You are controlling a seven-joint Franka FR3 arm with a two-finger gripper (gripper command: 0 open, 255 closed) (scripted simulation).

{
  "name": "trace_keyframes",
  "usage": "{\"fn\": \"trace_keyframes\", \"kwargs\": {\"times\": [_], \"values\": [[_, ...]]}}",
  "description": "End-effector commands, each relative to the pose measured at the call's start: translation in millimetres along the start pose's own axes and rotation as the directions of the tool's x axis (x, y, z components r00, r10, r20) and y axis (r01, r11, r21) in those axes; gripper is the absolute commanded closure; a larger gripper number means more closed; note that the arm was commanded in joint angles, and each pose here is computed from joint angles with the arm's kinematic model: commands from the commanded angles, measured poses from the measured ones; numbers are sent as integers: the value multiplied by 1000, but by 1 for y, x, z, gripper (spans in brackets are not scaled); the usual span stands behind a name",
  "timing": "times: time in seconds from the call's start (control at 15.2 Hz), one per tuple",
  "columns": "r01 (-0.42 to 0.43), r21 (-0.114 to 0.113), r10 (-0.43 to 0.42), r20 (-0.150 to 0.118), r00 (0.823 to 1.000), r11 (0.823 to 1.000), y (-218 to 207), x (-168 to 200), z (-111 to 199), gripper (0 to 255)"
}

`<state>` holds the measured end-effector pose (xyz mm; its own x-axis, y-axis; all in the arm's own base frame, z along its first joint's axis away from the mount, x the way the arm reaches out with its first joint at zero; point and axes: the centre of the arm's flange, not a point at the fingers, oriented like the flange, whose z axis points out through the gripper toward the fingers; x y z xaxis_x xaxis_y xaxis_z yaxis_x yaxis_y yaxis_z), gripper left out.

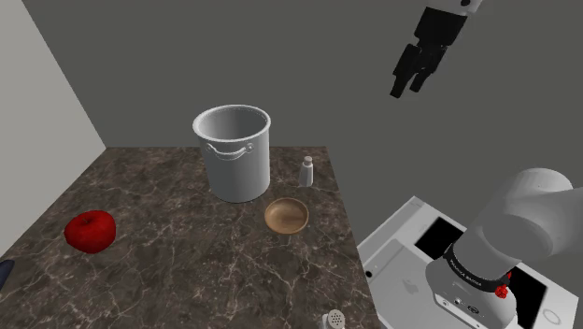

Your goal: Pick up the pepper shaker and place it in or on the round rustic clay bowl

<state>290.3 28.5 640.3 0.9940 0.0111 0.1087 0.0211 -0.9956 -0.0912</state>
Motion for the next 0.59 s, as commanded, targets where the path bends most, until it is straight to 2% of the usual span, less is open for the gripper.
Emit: {"fn": "trace_keyframes", "kwargs": {"times": [0.0,0.53], "values": [[0,0,0,0,1000,1000,0,0,0,0],[-50,-10,51,38,998,999,-27,65,84,0]]}}
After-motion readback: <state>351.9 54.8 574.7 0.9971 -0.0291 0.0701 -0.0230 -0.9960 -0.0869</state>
